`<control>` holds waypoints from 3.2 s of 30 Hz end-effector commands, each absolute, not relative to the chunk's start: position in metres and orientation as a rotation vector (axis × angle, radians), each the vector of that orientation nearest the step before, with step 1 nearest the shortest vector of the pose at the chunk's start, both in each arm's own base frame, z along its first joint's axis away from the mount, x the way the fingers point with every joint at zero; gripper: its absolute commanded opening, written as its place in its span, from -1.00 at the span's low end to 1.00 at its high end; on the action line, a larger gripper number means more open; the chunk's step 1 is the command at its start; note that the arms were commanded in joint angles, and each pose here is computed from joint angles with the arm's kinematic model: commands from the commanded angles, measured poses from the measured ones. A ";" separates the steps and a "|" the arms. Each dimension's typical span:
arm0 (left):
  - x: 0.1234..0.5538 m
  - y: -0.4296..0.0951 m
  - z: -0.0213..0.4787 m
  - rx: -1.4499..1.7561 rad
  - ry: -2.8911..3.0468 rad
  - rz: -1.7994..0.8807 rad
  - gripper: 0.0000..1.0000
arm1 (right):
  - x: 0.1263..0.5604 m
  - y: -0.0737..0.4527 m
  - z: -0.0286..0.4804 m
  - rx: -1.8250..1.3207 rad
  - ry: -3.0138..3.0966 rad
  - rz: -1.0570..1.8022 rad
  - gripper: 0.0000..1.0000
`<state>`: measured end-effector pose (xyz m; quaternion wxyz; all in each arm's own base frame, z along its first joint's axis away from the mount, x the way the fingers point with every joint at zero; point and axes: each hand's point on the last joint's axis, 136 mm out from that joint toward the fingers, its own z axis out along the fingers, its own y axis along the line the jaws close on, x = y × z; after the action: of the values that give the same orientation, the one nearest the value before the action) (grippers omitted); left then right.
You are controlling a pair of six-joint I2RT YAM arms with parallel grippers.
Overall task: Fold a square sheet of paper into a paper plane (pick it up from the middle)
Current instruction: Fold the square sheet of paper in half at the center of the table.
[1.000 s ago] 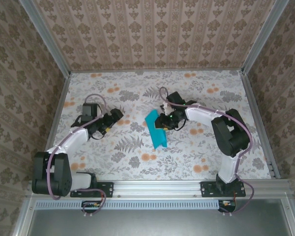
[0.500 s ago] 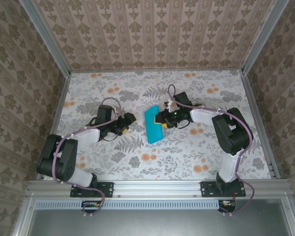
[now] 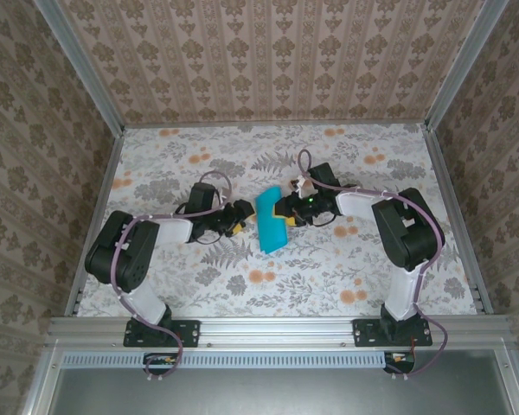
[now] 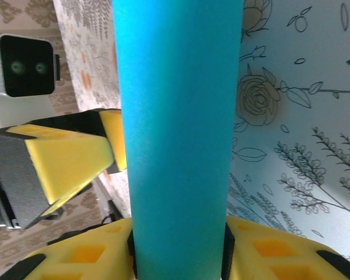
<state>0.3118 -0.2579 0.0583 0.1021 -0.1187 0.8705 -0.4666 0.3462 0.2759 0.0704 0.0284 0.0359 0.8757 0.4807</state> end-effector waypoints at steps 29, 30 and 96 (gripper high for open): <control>0.325 -0.291 0.079 -0.225 2.432 -1.644 -0.27 | 0.343 0.270 0.055 0.265 2.703 1.643 -0.07; 0.325 -0.291 0.079 -0.218 2.430 -1.643 -0.31 | 0.344 0.269 0.055 0.265 2.700 1.641 -0.06; 0.323 -0.293 0.076 -0.120 2.614 -1.312 0.03 | 0.303 0.188 -0.024 0.398 3.098 0.597 -0.02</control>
<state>0.3130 -0.3043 0.0538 0.0738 -0.0450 0.8853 -0.4570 0.3175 0.2150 0.0188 0.0100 0.0969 0.9567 0.2741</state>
